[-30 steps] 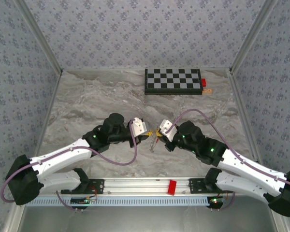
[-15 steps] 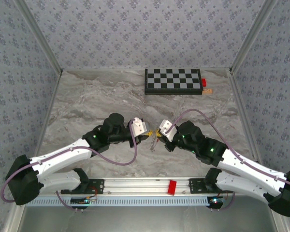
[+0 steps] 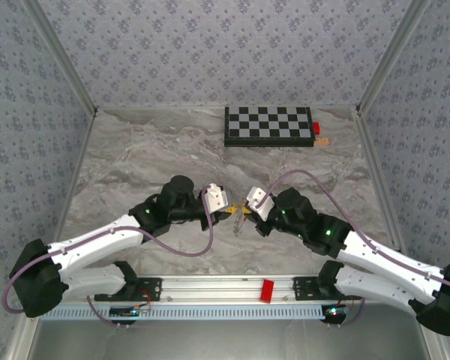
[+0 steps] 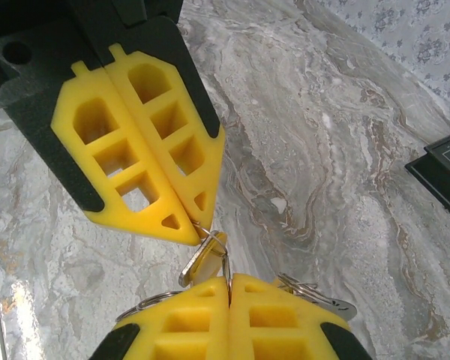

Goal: Put the keys on the keyring

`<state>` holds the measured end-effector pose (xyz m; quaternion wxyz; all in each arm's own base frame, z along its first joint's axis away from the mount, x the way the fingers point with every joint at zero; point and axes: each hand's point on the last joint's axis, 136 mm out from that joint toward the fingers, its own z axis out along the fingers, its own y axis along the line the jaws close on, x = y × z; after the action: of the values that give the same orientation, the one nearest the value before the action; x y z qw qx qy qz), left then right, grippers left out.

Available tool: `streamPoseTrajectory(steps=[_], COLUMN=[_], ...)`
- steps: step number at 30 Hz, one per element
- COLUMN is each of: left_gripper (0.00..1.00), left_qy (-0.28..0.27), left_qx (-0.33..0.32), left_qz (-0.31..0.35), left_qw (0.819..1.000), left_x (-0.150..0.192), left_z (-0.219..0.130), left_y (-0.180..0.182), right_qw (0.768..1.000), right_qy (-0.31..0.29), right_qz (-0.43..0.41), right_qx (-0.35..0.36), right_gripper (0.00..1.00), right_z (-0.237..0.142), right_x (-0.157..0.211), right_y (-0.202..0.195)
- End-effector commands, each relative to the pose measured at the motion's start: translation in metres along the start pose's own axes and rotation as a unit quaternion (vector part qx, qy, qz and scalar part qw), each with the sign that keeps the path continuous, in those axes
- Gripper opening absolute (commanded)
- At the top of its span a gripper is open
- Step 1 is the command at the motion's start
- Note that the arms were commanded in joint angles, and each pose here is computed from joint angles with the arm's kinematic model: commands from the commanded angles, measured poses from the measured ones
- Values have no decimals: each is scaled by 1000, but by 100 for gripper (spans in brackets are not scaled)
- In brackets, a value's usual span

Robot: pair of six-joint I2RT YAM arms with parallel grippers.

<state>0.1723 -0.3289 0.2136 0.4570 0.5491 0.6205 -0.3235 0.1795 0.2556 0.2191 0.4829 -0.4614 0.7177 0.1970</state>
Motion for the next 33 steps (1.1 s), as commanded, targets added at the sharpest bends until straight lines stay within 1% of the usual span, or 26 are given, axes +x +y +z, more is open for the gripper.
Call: streamPoseTrajectory(steps=[1, 19, 33], left_gripper=[0, 0, 0], left_qy=[-11, -16, -15], left_qx=[26, 37, 40], left_qz=[9, 12, 15], left_qw=[1000, 999, 999], left_x=[-12, -14, -13], left_z=[0, 0, 0], left_y=[-7, -11, -12], right_qw=[1000, 1000, 1000], right_qy=[-21, -17, -10], right_qz=[-6, -8, -7], right_qx=[-1, -25, -23], right_gripper=[0, 0, 0], right_z=[-3, 1, 2], right_x=[-12, -11, -9], right_y=[0, 8, 7])
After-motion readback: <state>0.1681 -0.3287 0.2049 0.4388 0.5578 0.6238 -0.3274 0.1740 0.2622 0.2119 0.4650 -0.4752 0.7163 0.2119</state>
